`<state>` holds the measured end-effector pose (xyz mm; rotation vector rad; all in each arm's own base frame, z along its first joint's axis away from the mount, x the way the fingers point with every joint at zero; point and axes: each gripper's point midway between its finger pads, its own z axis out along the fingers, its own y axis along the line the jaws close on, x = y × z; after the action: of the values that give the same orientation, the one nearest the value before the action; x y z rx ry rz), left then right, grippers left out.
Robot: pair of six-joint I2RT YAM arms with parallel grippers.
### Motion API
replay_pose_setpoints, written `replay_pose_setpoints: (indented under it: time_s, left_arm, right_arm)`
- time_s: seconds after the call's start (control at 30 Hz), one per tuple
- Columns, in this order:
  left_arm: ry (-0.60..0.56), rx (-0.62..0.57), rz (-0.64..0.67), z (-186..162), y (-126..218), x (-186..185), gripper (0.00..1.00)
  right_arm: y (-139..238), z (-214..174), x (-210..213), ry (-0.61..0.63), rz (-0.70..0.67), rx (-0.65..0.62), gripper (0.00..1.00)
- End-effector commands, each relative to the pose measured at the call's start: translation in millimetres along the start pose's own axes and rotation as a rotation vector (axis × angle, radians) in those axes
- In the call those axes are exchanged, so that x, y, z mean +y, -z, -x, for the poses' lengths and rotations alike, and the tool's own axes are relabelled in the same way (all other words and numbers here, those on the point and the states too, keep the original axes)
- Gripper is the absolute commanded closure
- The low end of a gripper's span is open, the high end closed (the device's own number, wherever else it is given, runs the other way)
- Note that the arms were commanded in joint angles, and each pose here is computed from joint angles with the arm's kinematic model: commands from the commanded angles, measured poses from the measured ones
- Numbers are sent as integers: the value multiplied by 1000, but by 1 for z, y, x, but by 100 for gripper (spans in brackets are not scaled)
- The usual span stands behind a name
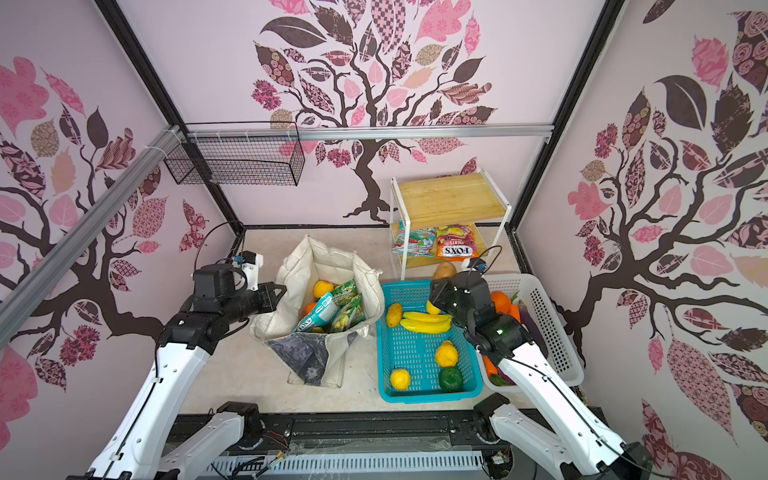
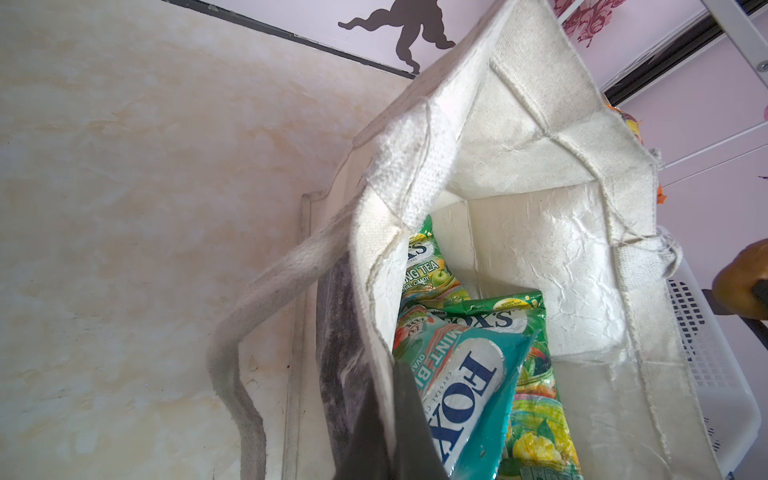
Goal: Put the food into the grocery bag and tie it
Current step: 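Lift the brown potato and carry it over the tote with the right gripper, then lower the potato into the tote and open the right gripper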
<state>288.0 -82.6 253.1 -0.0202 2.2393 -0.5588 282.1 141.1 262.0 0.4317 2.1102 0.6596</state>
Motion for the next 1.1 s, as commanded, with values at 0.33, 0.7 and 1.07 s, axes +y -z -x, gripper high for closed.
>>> replay_pose_setpoints:
  time_s: [0.33,0.7,1.07]
  left_arm:
    - [-13,21,-7,-11,-2,0,100]
    - [-19,19,-6,-10,-2,1,100]
    - [-30,8,5,-8,-1,2,100]
  right_arm:
    - [-11,-70,140,239,238,115,63]
    - [-59,-115,171,351,252,245,59]
    - [-112,-176,175,512,221,376,41]
